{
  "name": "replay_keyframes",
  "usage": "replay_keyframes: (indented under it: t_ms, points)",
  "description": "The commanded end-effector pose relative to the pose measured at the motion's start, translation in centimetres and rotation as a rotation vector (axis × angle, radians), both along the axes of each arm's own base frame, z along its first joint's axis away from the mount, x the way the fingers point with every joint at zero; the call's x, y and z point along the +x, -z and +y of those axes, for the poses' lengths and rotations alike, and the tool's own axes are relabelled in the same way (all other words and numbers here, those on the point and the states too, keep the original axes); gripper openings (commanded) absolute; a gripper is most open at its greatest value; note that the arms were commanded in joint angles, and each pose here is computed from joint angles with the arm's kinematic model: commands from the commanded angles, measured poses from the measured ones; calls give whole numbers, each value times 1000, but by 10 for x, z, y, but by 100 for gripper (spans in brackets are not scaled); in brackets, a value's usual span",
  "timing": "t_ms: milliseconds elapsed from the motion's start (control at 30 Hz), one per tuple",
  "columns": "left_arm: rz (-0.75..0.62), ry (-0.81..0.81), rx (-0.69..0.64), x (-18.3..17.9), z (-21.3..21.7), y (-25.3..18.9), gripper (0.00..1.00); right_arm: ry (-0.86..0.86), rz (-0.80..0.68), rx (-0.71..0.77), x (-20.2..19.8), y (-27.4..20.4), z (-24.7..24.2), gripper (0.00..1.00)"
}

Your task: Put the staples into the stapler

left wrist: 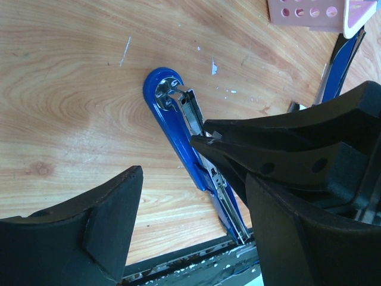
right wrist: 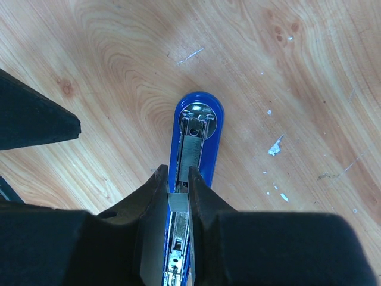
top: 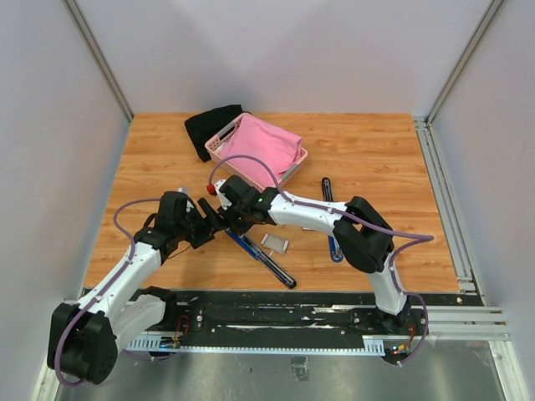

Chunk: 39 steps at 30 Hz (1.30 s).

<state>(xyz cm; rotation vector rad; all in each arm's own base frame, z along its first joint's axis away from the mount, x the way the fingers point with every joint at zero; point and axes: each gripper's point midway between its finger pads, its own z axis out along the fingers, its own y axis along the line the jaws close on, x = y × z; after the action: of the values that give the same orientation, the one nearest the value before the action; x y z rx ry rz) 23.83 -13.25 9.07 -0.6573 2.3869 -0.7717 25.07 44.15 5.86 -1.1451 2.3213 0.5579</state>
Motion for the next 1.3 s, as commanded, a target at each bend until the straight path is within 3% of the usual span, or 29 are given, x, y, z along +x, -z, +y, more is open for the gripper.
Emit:
replay_keyframes:
  t_ms: [0,1267]
  points:
    - [-46,-9,-6,9,2,-7,74,-15,-29,48,-4,-37,5,11]
    - [-47,-16,-6,5,4,-8,75,-26,20,-54,-9,18,-10,10]
